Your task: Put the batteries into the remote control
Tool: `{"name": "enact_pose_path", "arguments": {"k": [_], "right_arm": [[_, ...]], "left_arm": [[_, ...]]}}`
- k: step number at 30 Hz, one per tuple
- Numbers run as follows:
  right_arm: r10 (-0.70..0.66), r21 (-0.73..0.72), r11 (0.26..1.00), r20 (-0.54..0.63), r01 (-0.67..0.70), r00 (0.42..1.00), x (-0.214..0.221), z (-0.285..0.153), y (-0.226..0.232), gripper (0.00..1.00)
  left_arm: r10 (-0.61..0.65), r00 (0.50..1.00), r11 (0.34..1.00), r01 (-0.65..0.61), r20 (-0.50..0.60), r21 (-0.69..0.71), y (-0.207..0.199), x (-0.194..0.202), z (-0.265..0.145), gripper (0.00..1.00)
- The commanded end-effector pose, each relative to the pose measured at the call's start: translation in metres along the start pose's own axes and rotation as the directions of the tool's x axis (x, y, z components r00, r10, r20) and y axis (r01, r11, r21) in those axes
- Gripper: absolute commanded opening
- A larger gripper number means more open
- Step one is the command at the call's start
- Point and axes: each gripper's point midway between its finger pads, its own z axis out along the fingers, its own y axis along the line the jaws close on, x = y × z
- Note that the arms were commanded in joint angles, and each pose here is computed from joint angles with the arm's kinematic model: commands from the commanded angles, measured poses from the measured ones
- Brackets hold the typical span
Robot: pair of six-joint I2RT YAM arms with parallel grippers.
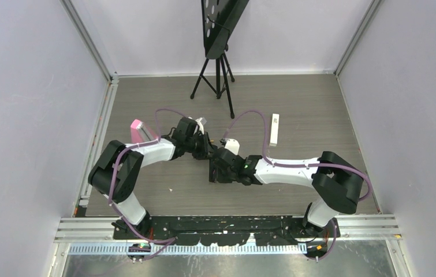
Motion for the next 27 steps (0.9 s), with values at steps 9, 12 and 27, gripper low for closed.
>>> {"name": "enact_pose_path", "arguments": {"k": [9, 12, 27], "right_arm": [[0.037, -0.046, 0.998, 0.0, -0.037, 0.999, -0.013, 0.002, 0.017, 0.18], [0.072, -0.05, 0.996, 0.009, -0.071, 0.997, -0.016, 0.003, 0.016, 0.2], [0.229, -0.143, 0.966, 0.102, -0.213, 0.968, -0.035, -0.009, 0.016, 0.39]], "left_arm": [[-0.044, 0.999, 0.998, 0.044, 0.012, 0.047, -0.016, -0.014, -0.004, 0.0], [-0.051, 0.999, 0.998, 0.05, 0.011, 0.047, -0.015, -0.015, -0.005, 0.0], [-0.092, 0.996, 0.995, 0.091, 0.01, 0.051, -0.011, -0.02, -0.006, 0.0]]}}
